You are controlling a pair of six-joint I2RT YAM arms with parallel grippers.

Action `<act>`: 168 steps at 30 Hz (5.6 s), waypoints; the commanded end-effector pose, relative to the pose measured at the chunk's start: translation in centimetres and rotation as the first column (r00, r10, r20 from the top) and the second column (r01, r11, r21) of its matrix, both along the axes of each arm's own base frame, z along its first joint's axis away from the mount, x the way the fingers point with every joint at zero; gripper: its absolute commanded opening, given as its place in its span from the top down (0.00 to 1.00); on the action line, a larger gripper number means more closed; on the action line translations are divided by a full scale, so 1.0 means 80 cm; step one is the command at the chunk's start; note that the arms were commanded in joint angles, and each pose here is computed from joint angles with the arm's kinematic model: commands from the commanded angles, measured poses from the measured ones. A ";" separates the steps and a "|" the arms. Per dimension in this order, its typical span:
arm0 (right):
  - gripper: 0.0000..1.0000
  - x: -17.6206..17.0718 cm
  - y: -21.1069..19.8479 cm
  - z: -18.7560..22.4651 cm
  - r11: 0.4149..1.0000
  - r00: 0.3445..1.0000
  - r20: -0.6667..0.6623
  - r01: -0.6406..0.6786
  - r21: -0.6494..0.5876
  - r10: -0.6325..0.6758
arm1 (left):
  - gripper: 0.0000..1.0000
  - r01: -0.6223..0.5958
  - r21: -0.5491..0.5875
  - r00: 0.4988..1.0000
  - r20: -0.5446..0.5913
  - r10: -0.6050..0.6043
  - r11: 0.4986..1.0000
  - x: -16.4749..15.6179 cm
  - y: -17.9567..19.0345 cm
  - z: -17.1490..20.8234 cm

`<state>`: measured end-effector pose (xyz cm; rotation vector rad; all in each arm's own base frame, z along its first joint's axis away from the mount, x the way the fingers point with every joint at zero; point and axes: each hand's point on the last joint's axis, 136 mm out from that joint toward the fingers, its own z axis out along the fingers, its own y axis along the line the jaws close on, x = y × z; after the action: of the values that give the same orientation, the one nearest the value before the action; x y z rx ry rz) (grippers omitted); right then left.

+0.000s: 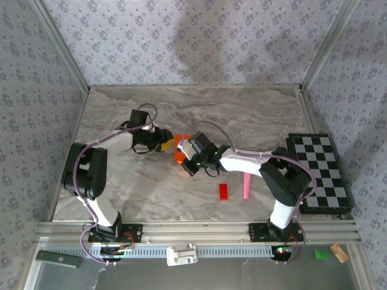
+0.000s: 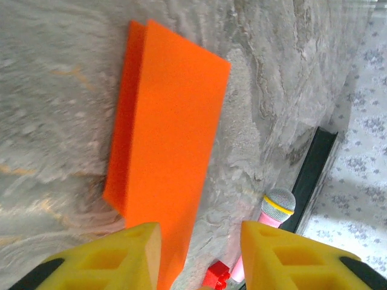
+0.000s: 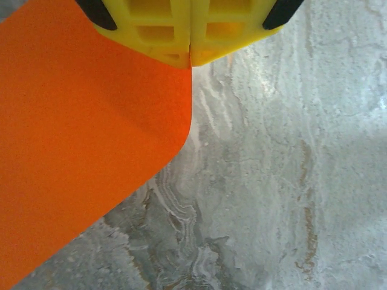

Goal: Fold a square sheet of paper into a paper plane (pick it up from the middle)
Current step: Third fold the triangle at the center of the table.

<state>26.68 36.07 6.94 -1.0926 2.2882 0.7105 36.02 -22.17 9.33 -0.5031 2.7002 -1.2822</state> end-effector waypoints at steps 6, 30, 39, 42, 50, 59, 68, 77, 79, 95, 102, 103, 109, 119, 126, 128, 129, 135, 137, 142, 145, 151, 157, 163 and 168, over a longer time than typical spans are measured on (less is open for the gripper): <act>0.99 -0.007 0.014 -0.012 0.995 0.972 -0.231 0.058 0.079 -0.038 | 0.77 0.127 0.091 0.990 -0.078 -0.120 0.988 0.014 -0.022 -0.044; 1.00 0.034 -0.013 -0.023 0.962 0.906 -0.348 0.270 0.044 -0.238 | 0.97 0.272 0.350 0.954 -0.219 -0.204 0.897 -0.005 -0.011 -0.132; 1.00 0.044 -0.028 -0.031 0.948 0.895 -0.325 0.318 -0.019 -0.306 | 0.99 0.284 0.346 0.950 -0.224 -0.216 0.894 -0.008 -0.012 -0.136; 1.00 0.047 -0.032 -0.032 0.943 0.893 -0.313 0.329 -0.038 -0.324 | 0.99 0.288 0.342 0.949 -0.228 -0.218 0.895 -0.009 -0.013 -0.138; 1.00 0.054 -0.037 -0.036 0.935 0.889 -0.291 0.349 -0.069 -0.353 | 1.00 0.298 0.331 0.947 -0.224 -0.232 0.896 -0.010 -0.018 -0.137; 1.00 0.057 -0.035 -0.039 0.935 0.891 -0.287 0.343 -0.086 -0.353 | 1.00 0.304 0.326 0.944 -0.227 -0.238 0.895 -0.012 -0.019 -0.138; 1.00 0.057 -0.037 -0.044 0.932 0.888 -0.285 0.346 -0.105 -0.362 | 1.00 0.306 0.321 0.944 -0.227 -0.241 0.896 -0.013 -0.020 -0.138; 1.00 0.055 -0.039 -0.052 0.930 0.885 -0.285 0.347 -0.125 -0.368 | 1.00 0.309 0.316 0.943 -0.225 -0.245 0.897 -0.013 -0.023 -0.138; 1.00 0.054 -0.039 -0.053 0.930 0.886 -0.283 0.343 -0.128 -0.366 | 1.00 0.309 0.316 0.943 -0.226 -0.245 0.897 -0.013 -0.023 -0.139; 1.00 0.063 -0.033 -0.045 0.930 0.892 -0.263 0.346 -0.124 -0.367 | 1.00 0.308 0.317 0.943 -0.230 -0.243 0.897 -0.014 -0.023 -0.140; 1.00 0.056 -0.034 -0.046 0.932 0.886 -0.288 0.341 -0.127 -0.363 | 1.00 0.300 0.322 0.946 -0.222 -0.236 0.898 -0.012 -0.023 -0.137; 1.00 0.054 -0.033 -0.045 0.933 0.885 -0.296 0.338 -0.125 -0.361 | 1.00 0.299 0.325 0.947 -0.220 -0.235 0.897 -0.012 -0.022 -0.136; 1.00 0.046 -0.031 -0.039 0.934 0.876 -0.327 0.339 -0.111 -0.356 | 1.00 0.288 0.329 0.951 -0.211 -0.227 0.900 -0.009 -0.022 -0.134; 1.00 0.045 -0.037 -0.049 0.926 0.866 -0.328 0.347 -0.148 -0.377 | 1.00 0.281 0.326 0.953 -0.209 -0.221 0.903 -0.007 -0.022 -0.133; 1.00 0.046 -0.041 -0.055 0.921 0.862 -0.324 0.351 -0.172 -0.389 | 1.00 0.281 0.325 0.953 -0.208 -0.222 0.903 -0.007 -0.023 -0.132; 1.00 0.046 -0.041 -0.055 0.919 0.862 -0.321 0.353 -0.175 -0.392 | 1.00 0.280 0.325 0.953 -0.206 -0.222 0.903 -0.006 -0.023 -0.132; 1.00 0.047 -0.041 -0.054 0.919 0.863 -0.319 0.353 -0.173 -0.392 | 1.00 0.280 0.325 0.953 -0.206 -0.222 0.903 -0.006 -0.023 -0.132; 1.00 0.050 -0.039 -0.038 0.924 0.873 -0.304 0.352 -0.149 -0.382 | 1.00 0.279 0.328 0.953 -0.209 -0.219 0.903 -0.005 -0.021 -0.133; 1.00 0.051 -0.039 -0.037 0.924 0.874 -0.301 0.351 -0.150 -0.381 | 1.00 0.278 0.328 0.953 -0.209 -0.218 0.903 -0.005 -0.020 -0.134; 1.00 0.053 -0.041 -0.038 0.919 0.874 -0.286 0.359 -0.165 -0.393 | 1.00 0.281 0.327 0.953 -0.209 -0.221 0.902 -0.006 -0.021 -0.134; 1.00 0.053 -0.042 -0.040 0.916 0.873 -0.282 0.362 -0.172 -0.397 | 1.00 0.283 0.325 0.951 -0.213 -0.222 0.902 -0.007 -0.021 -0.135; 1.00 0.050 -0.042 -0.050 0.917 0.871 -0.294 0.352 -0.186 -0.394 | 1.00 0.285 0.319 0.951 -0.210 -0.226 0.904 -0.006 -0.023 -0.133; 1.00 0.051 -0.045 -0.058 0.911 0.868 -0.287 0.355 -0.209 -0.404 | 1.00 0.287 0.318 0.951 -0.209 -0.228 0.904 -0.006 -0.023 -0.133; 1.00 0.048 -0.051 -0.068 0.905 0.864 -0.287 0.354 -0.238 -0.414 | 1.00 0.283 0.313 0.953 -0.196 -0.229 0.907 -0.002 -0.025 -0.125; 1.00 0.045 -0.053 -0.075 0.902 0.859 -0.296 0.351 -0.252 -0.417 | 0.99 0.248 0.282 0.967 -0.120 -0.223 0.927 0.022 -0.034 -0.079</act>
<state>30.77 32.45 2.43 -0.5668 2.7567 0.6231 37.54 -25.02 2.24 -0.1879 3.0160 -0.9209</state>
